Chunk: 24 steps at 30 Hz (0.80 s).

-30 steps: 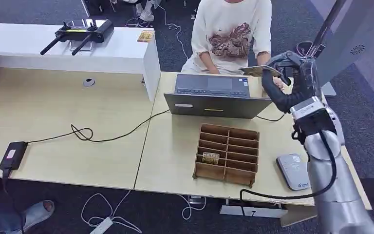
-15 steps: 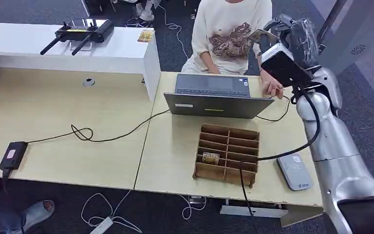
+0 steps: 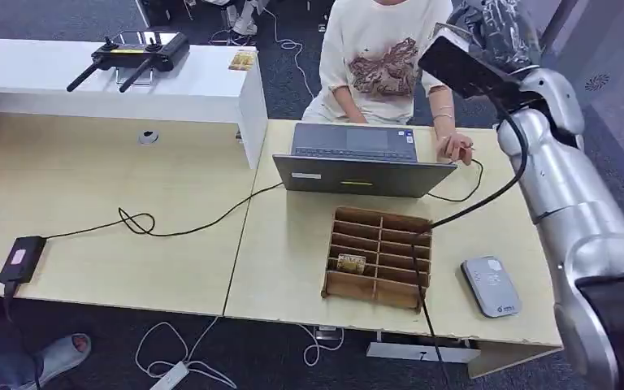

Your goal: Pass the card to the sensor for recognition and then transmit it.

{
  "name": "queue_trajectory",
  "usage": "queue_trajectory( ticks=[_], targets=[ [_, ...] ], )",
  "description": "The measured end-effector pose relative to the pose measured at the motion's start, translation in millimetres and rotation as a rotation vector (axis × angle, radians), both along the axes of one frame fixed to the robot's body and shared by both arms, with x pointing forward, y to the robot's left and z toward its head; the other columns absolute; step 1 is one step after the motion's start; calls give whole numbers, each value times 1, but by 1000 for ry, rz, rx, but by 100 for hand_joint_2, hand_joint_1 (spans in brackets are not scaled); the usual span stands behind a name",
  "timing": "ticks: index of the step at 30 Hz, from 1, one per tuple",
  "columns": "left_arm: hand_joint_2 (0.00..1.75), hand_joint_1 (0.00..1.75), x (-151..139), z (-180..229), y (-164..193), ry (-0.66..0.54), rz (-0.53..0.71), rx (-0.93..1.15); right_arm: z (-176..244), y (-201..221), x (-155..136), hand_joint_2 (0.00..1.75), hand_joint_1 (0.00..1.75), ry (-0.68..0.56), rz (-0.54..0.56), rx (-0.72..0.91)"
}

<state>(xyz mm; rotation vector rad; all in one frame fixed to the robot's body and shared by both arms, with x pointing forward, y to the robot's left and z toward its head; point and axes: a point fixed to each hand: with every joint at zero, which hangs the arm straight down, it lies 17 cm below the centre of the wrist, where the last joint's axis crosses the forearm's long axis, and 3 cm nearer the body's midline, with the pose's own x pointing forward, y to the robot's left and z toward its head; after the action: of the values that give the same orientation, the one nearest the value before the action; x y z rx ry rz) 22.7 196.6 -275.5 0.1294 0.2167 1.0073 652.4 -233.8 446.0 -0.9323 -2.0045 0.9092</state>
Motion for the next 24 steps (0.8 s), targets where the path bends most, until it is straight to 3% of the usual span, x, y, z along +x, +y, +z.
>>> queue_trajectory(
  ticks=[9,24],
  targets=[
    [0,0,-2,0,1,7,19,10,-6,-13,17,175,175,57,-92,-69],
    [0,0,-7,1,0,36,50,17,-31,-27,26,175,175,125,-155,-81]
  ],
)
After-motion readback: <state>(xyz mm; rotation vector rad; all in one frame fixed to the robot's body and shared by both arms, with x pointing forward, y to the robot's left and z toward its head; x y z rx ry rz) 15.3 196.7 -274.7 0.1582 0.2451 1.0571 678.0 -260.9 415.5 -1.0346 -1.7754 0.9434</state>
